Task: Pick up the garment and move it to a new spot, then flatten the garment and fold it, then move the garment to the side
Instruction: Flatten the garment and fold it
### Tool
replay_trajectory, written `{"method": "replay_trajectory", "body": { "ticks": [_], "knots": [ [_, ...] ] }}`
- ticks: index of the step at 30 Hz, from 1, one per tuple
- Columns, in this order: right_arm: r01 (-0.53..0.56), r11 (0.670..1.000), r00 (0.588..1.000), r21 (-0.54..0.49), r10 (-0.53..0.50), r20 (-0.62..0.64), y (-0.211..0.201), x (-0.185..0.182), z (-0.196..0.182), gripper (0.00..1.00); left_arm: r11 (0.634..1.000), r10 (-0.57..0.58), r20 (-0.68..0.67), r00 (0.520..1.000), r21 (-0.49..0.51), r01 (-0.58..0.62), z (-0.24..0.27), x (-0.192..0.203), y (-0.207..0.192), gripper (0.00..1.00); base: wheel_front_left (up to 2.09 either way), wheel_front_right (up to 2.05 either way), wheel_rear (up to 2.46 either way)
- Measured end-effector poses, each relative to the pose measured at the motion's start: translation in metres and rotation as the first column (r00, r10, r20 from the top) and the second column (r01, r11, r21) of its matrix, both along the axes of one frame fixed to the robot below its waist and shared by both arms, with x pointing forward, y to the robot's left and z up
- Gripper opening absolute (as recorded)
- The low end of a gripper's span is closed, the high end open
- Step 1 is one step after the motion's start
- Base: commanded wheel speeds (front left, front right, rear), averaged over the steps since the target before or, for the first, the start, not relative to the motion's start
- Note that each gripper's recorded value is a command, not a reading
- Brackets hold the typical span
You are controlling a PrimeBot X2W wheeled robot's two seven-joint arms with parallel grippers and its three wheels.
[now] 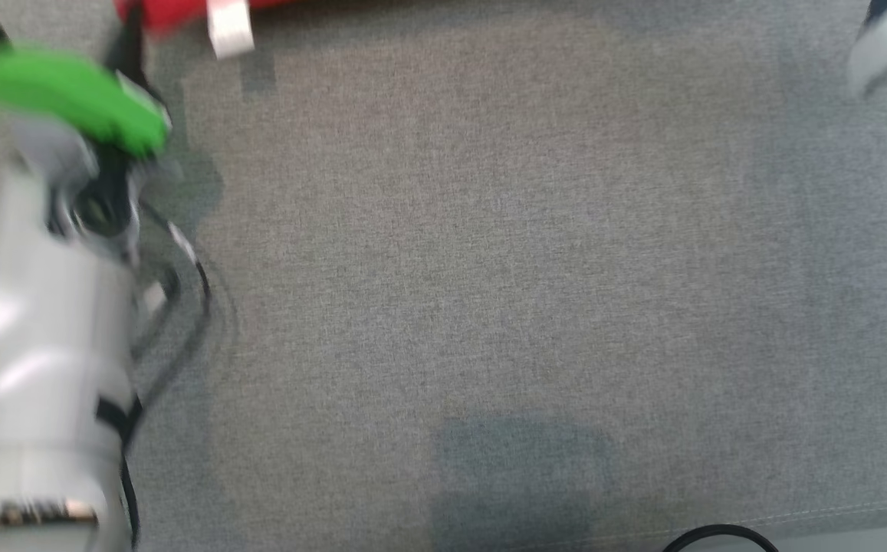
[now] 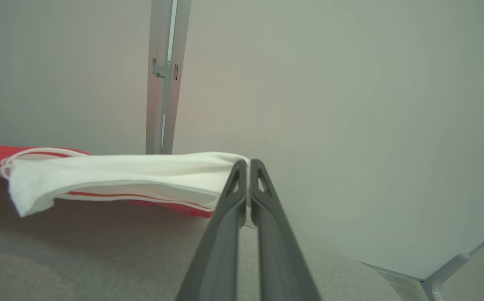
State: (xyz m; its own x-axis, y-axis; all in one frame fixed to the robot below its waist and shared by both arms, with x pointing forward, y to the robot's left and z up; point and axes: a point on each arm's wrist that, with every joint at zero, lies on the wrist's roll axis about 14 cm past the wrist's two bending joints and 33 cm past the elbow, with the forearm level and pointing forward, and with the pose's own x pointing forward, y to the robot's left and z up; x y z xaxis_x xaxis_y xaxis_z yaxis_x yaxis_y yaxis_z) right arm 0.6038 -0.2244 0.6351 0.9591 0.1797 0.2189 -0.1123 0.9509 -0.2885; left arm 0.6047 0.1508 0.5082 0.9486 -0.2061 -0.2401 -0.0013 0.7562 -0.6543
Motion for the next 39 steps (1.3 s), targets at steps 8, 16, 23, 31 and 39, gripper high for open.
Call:
{"method": "replay_trajectory", "body": {
  "ticks": [8,16,23,31,39],
  "knots": [
    [0.055,0.995,0.953,0.082,-0.027,-0.302,-0.014,-0.105,-0.117,0.00,0.966,0.000,-0.217,0.976,-0.254,-0.056,-0.074,-0.115,-0.011,0.00,0.00,0.00,0.00],
    [0.130,0.981,0.891,0.144,-0.052,-0.451,-0.012,-0.197,-0.168,0.00,0.945,0.088,-0.243,0.966,-0.287,-0.159,-0.087,-0.194,-0.001,0.00,0.00,0.00,0.00],
    [0.171,0.968,0.857,0.185,-0.053,-0.512,-0.003,-0.264,-0.189,0.00,0.927,0.174,-0.268,0.948,-0.280,-0.249,-0.099,-0.262,0.010,0.00,0.00,0.00,0.00],
    [0.211,0.952,0.834,0.222,-0.056,-0.550,0.001,-0.314,-0.205,0.00,0.921,0.243,-0.246,0.938,-0.244,-0.302,-0.103,-0.302,0.019,0.00,0.00,0.00,0.00],
    [0.203,0.955,0.796,0.216,-0.033,-0.604,0.010,-0.349,-0.225,0.00,0.932,0.273,-0.237,0.932,-0.175,-0.317,-0.109,-0.318,0.033,0.00,0.00,0.00,0.00]
  ]
}}
